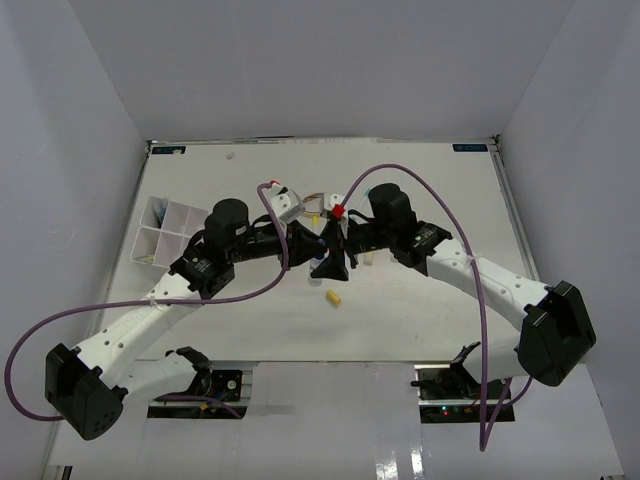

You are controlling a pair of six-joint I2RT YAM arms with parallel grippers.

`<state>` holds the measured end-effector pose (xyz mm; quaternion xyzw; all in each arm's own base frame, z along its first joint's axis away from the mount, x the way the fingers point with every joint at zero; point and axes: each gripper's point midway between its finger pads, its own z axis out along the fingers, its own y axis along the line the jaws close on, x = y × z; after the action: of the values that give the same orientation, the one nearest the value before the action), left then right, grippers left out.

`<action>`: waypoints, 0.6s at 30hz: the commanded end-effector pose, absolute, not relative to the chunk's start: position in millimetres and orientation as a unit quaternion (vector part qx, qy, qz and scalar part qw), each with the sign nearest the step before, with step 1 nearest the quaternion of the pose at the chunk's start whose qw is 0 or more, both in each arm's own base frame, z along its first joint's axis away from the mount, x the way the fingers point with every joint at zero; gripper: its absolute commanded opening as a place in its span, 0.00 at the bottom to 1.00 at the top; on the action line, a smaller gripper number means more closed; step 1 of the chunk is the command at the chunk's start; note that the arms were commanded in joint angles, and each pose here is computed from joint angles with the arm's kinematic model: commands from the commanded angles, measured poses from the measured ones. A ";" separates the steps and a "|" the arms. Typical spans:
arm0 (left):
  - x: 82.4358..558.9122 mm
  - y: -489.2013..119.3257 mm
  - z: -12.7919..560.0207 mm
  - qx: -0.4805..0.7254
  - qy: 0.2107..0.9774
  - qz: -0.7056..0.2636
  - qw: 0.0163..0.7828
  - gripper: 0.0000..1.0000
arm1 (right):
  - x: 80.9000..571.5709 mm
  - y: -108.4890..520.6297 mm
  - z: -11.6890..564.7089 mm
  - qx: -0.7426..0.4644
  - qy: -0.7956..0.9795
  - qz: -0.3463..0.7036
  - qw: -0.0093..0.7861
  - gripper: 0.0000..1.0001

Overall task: Sort the stationery into containers
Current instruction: Place the stationery in the storage box.

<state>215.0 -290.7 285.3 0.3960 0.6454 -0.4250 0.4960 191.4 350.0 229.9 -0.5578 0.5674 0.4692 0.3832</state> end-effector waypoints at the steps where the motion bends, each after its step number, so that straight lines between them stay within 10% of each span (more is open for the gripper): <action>1: 212.2 -287.8 293.2 0.396 0.635 -0.421 0.513 0.00 | 196.3 352.6 239.1 -0.562 0.549 0.458 0.416 0.77; 6: 218.2 -284.8 291.1 0.388 0.642 -0.407 0.521 0.00 | 198.0 348.8 228.8 -0.560 0.561 0.446 0.415 0.98; 18: 259.4 -253.7 290.4 0.306 0.686 -0.307 0.584 0.00 | 209.2 316.1 201.1 -0.527 0.623 0.377 0.438 0.90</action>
<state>243.4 -272.1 274.2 0.3455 0.6845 -0.3539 0.5355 198.5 326.3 194.5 -0.5407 0.6140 0.4086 0.4045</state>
